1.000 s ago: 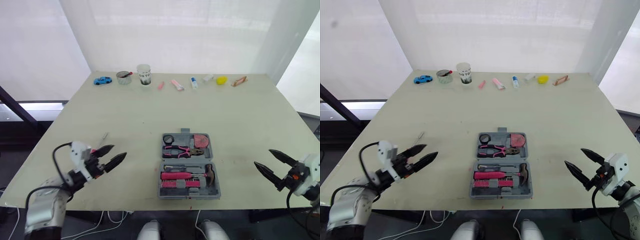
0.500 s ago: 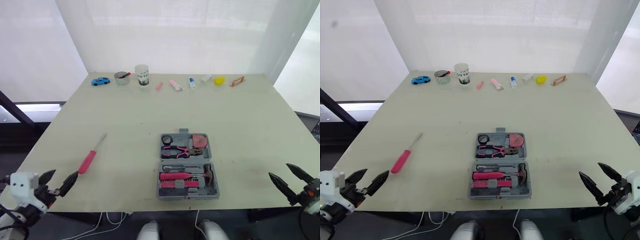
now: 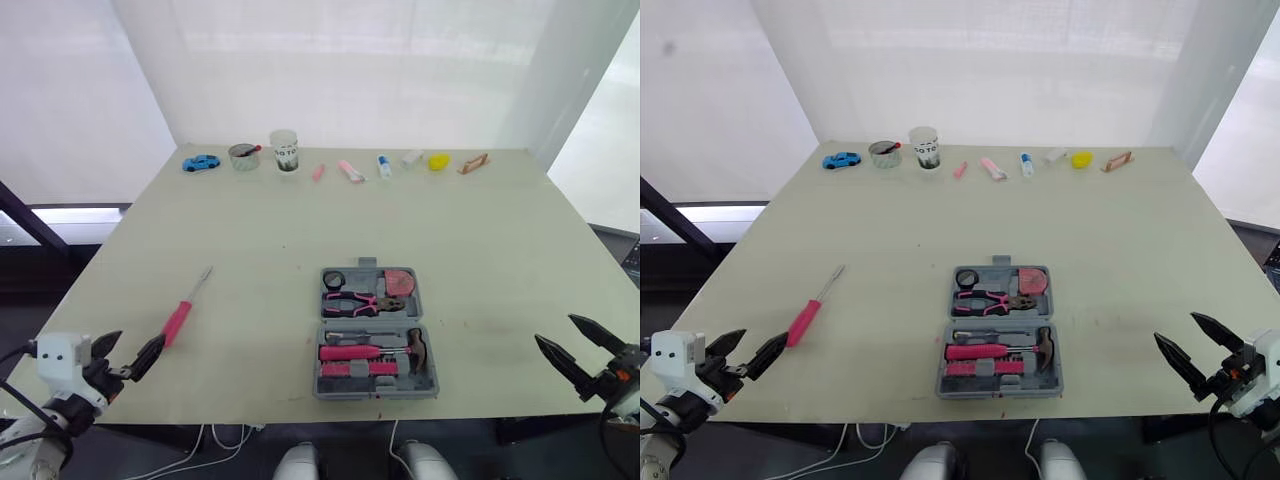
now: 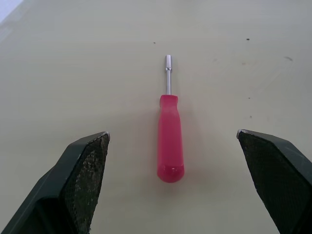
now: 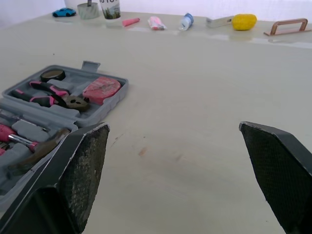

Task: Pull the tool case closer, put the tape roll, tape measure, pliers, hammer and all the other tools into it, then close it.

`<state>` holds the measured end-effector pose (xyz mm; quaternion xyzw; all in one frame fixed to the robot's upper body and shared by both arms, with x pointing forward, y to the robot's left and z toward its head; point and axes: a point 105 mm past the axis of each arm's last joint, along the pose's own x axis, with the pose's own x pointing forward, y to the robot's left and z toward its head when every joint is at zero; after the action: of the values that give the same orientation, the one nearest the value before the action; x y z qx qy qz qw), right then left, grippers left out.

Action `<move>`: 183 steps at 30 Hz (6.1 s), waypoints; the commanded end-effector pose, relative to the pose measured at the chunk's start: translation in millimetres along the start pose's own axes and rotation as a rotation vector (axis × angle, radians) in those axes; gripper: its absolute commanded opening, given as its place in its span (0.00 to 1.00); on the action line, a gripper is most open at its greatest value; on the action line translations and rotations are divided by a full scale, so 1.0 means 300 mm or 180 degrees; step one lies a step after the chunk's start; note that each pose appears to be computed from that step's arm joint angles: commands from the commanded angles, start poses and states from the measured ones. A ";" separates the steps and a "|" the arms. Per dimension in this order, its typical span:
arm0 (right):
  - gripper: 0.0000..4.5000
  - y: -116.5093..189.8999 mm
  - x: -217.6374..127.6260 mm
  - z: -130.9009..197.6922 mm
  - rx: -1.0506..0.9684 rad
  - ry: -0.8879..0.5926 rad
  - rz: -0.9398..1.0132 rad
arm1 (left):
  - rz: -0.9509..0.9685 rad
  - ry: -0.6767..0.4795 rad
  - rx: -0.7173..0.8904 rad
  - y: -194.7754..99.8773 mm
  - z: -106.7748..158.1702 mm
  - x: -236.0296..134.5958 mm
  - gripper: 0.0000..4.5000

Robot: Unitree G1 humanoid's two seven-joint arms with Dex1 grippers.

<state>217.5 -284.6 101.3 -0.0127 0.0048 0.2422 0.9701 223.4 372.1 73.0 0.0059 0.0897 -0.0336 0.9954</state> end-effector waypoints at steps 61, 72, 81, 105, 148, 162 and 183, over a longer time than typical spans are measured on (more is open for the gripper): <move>1.00 0.322 0.234 0.254 -0.0658 -0.0572 0.2514 | 0.0141 0.0823 0.0108 -0.041 -0.046 0.347 0.13; 1.00 0.316 0.225 0.255 -0.0656 -0.0549 0.2485 | -0.0575 0.0310 0.0384 -0.115 0.179 0.276 0.13; 1.00 0.323 0.221 0.239 -0.0595 -0.0533 0.2496 | -0.1860 0.0414 0.1074 -0.345 0.344 0.234 0.13; 1.00 0.204 0.177 0.173 -0.0586 -0.0197 0.2215 | -0.4473 0.0844 0.2173 -0.972 0.292 0.241 0.13; 1.00 0.172 0.116 0.086 -0.0463 0.0124 0.2249 | -0.4246 0.2014 0.2368 -1.166 -0.009 0.148 0.13; 1.00 0.173 0.109 0.079 -0.0471 0.0131 0.2225 | -0.4276 0.1818 0.2201 -1.158 0.060 0.153 0.99; 1.00 0.177 0.123 0.075 -0.0475 0.0066 0.2180 | -0.4751 0.0523 0.1935 -1.074 0.065 0.191 0.01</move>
<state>224.9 -218.4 113.6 -0.0710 0.0203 0.5572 0.8271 266.2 52.2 77.4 0.2148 0.1543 -0.6938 0.6699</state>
